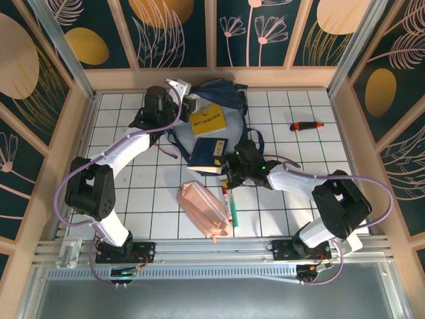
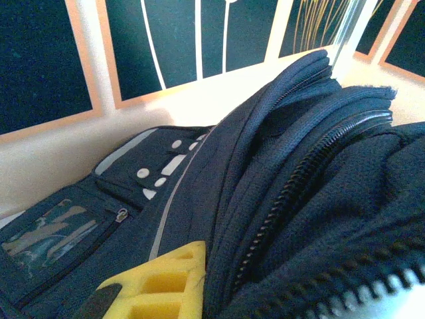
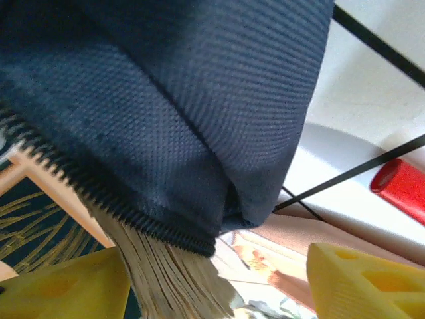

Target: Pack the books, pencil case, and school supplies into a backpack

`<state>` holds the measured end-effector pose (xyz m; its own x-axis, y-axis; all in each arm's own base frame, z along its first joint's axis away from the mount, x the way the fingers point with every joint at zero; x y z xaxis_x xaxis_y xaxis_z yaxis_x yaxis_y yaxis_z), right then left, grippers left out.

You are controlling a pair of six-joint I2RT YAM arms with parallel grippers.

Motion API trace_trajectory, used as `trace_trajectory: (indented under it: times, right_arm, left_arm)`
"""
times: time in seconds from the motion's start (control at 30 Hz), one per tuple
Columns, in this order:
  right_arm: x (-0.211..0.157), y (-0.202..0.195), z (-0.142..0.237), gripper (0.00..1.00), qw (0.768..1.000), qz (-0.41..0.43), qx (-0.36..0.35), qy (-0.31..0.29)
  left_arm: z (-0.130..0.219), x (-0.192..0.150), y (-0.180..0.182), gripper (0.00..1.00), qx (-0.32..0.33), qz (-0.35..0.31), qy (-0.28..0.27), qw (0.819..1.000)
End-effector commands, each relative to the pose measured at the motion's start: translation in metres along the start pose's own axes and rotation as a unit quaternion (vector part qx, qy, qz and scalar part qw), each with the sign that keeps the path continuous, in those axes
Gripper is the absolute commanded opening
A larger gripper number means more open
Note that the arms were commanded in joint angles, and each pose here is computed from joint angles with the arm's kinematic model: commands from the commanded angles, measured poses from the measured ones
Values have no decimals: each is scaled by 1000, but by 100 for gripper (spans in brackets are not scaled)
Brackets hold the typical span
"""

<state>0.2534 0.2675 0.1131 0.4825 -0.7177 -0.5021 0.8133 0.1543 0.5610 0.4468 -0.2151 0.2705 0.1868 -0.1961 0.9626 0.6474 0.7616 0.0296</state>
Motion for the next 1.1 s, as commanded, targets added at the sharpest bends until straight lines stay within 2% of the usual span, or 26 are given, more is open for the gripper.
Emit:
trace_trajectory:
  times: [0.0, 0.13, 0.23, 0.53, 0.73, 0.9, 0.97, 1.07]
  right_arm:
    - [-7, 15, 2, 60, 998, -32, 52, 19]
    - [-5, 18, 13, 38, 996, -42, 76, 7]
    - [-5, 22, 18, 34, 995, -41, 90, 3]
    - [-7, 45, 28, 2, 990, -9, 141, -5]
    - [-17, 76, 40, 0, 979, 88, 182, -23]
    - [-39, 122, 76, 0, 949, 217, 220, -72]
    - [-42, 134, 88, 0, 938, 239, 238, -83]
    - [-38, 143, 91, 0, 928, 250, 269, -61]
  left_arm:
    - [12, 36, -1, 0, -8, -10, -56, 998]
    - [14, 36, 0, 0, -5, -15, -56, 998]
    - [13, 35, 0, 0, -6, -15, -54, 998]
    - [12, 32, -1, 0, -7, -11, -52, 999]
    - [12, 36, -1, 0, -9, -9, -57, 998]
    - [12, 40, -1, 0, -10, -8, -62, 998]
    - [11, 42, 1, 0, -9, -1, -66, 998]
    - [11, 49, 2, 0, -5, 16, -77, 997]
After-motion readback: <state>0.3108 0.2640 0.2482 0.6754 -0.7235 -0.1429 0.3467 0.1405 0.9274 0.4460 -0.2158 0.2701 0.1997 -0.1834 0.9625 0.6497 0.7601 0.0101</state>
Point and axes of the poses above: each hand's point on the last joint's axis, 136 mm out from that joint toward the fingers, its own z axis back along the fingers, its own y axis along the line the jaws close on, x = y × z, the point moved 4 cm from there along z, back along the fingers, and after that the axes turned 9 degrees about -z, right-handed, at the moved point
